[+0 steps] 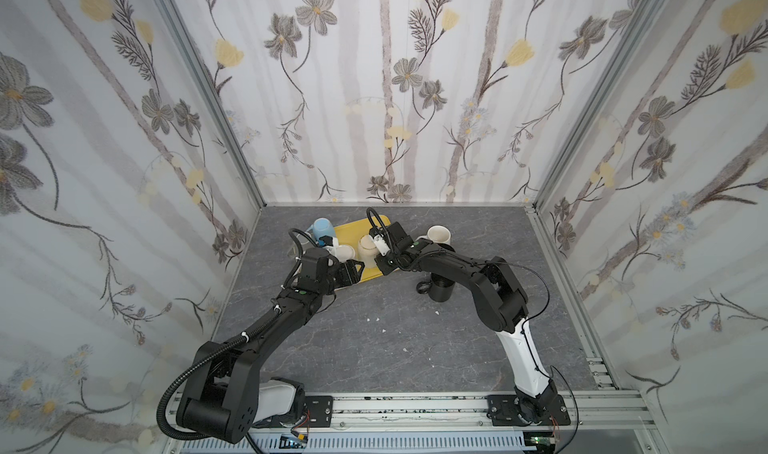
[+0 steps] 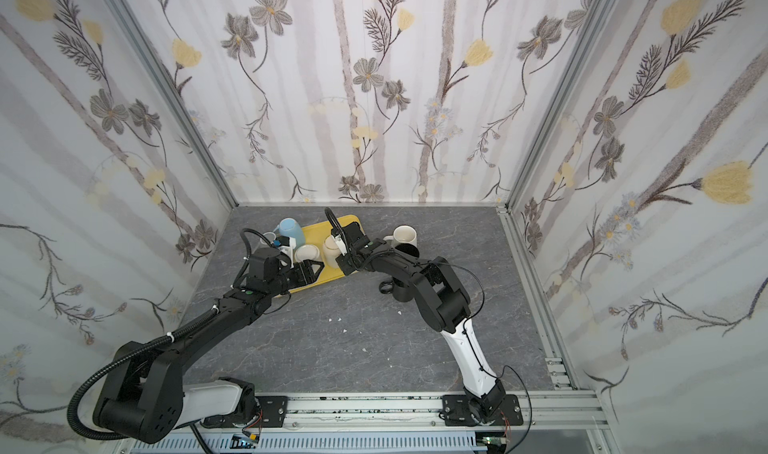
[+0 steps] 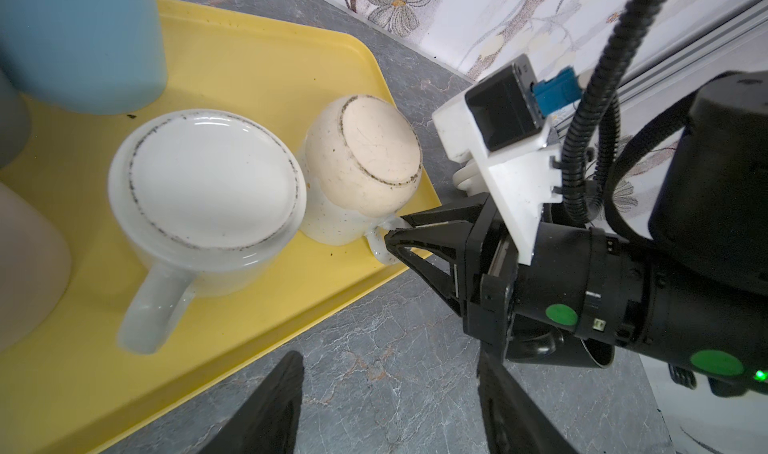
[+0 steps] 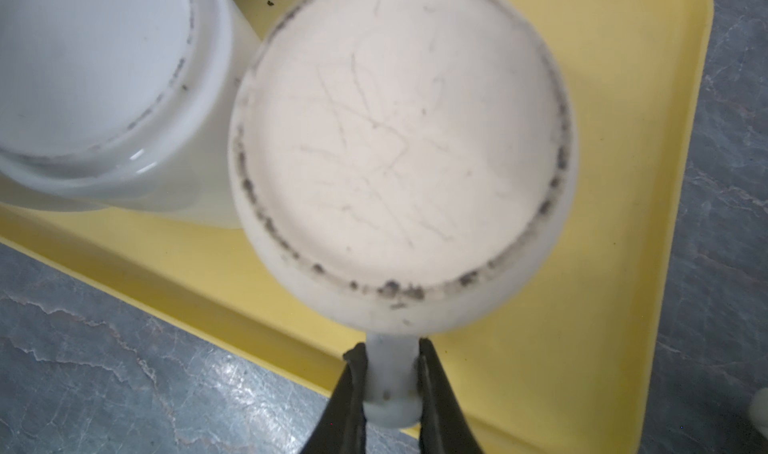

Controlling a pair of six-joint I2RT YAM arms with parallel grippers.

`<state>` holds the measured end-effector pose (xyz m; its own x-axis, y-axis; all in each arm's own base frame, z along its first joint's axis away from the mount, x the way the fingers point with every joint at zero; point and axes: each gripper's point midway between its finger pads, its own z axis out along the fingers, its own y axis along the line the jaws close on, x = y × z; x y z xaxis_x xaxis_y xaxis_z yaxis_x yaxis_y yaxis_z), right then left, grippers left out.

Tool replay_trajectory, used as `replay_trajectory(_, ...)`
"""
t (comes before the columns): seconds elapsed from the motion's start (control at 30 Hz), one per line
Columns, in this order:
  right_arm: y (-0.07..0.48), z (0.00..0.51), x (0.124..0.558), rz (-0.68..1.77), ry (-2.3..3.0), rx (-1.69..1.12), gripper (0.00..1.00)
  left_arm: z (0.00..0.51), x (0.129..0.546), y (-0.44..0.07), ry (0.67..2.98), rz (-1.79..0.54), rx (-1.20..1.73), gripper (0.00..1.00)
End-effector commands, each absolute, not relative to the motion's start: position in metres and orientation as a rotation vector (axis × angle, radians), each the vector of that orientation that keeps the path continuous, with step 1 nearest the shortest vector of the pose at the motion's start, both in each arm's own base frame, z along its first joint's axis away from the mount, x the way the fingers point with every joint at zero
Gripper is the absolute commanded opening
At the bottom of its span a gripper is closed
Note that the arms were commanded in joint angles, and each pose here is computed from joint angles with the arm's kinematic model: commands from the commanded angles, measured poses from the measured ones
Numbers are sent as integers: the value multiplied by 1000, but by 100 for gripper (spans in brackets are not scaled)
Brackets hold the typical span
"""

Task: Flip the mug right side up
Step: 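Grasp the speckled cream mug's handle with the right gripper, then lift and turn the speckled cream mug with the right gripper while left gripper follows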

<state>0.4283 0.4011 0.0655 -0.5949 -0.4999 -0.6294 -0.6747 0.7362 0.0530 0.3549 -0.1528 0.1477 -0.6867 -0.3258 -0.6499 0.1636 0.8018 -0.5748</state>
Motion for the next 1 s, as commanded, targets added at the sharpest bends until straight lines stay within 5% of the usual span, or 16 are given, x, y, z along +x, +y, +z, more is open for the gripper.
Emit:
replay_trajectory(0.0,401,61,431,362,2336,-887,32,152,358,-153,2164,-803,-123,65)
replay_trajectory(0.23,403,53,436,339,2346,-899,34,151,355,-151,2169,-793,-128,65)
replay_trajectory(0.47,404,54,438,327,2331,-913,0,148,353,-148,2175,-772,-132,65)
replay_trajectory(0.97,416,139,441,636,2127,-692,0,158,349,-147,2125,-809,-167,65)
